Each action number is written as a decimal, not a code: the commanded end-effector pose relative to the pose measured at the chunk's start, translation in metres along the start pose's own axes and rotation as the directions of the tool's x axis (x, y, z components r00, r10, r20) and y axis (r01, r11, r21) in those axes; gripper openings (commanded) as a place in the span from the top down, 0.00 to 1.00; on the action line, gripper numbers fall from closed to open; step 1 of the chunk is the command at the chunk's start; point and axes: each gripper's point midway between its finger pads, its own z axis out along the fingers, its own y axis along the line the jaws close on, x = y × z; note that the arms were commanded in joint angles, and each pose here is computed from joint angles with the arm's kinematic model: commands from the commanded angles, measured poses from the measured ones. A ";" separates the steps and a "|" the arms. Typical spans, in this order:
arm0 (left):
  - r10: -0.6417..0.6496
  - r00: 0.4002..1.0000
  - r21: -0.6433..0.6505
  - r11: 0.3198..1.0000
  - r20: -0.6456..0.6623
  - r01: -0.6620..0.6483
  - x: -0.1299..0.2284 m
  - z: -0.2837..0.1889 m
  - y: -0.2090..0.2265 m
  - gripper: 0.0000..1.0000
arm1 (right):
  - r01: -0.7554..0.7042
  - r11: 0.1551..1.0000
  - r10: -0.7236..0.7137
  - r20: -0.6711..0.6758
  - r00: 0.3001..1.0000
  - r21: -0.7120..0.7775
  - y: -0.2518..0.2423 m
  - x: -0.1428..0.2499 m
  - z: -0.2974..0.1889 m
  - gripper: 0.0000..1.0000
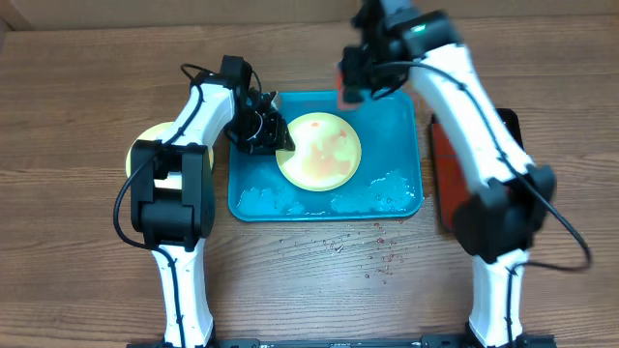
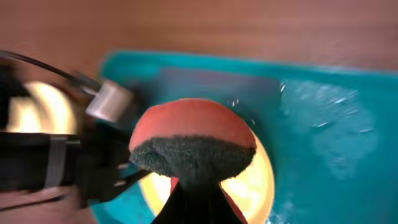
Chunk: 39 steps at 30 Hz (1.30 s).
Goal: Clean dirty plates on tray and stack at the side
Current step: 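Raise the sponge with right gripper away from the yellow plate, then lift the yellow plate with left gripper and set it on the stack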
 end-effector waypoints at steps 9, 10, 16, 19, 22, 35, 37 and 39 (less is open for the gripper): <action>0.077 0.996 -0.359 0.929 -0.046 -0.088 0.008 0.028 0.034 0.96 | -0.074 0.997 0.074 0.061 0.995 0.008 -0.026 -0.008 -0.070 0.96; 0.065 0.997 -0.376 0.924 -0.039 -0.075 0.008 0.027 0.037 0.96 | -0.076 0.997 0.075 0.060 0.995 0.018 -0.028 -0.007 -0.070 0.96; 0.055 0.998 -0.417 0.908 0.037 -0.035 -0.006 0.000 0.038 0.96 | -0.088 0.993 0.085 0.048 0.995 0.079 -0.039 -0.001 -0.070 0.96; 0.097 0.988 -0.452 0.892 0.119 -0.034 -0.019 -0.034 0.027 0.95 | -0.091 0.992 0.088 0.040 0.995 0.093 -0.041 0.001 -0.070 0.96; 0.153 0.964 -0.501 0.865 0.219 -0.023 -0.030 -0.078 0.014 0.96 | -0.093 0.991 0.090 0.033 0.995 0.096 -0.042 0.003 -0.070 0.96; 0.388 0.840 -0.796 0.600 0.379 0.081 -0.029 -0.200 -0.021 0.96 | -0.086 0.990 0.083 0.035 0.996 0.107 -0.044 0.003 -0.070 0.96; 0.440 0.827 -0.877 0.465 0.351 0.125 -0.024 -0.212 -0.028 0.96 | -0.087 0.988 0.082 0.042 0.996 0.128 -0.047 0.002 -0.071 0.96; 0.480 0.808 -0.909 0.388 0.340 0.152 -0.022 -0.219 -0.039 0.96 | -0.087 0.987 0.082 0.044 0.996 0.132 -0.048 0.002 -0.071 0.96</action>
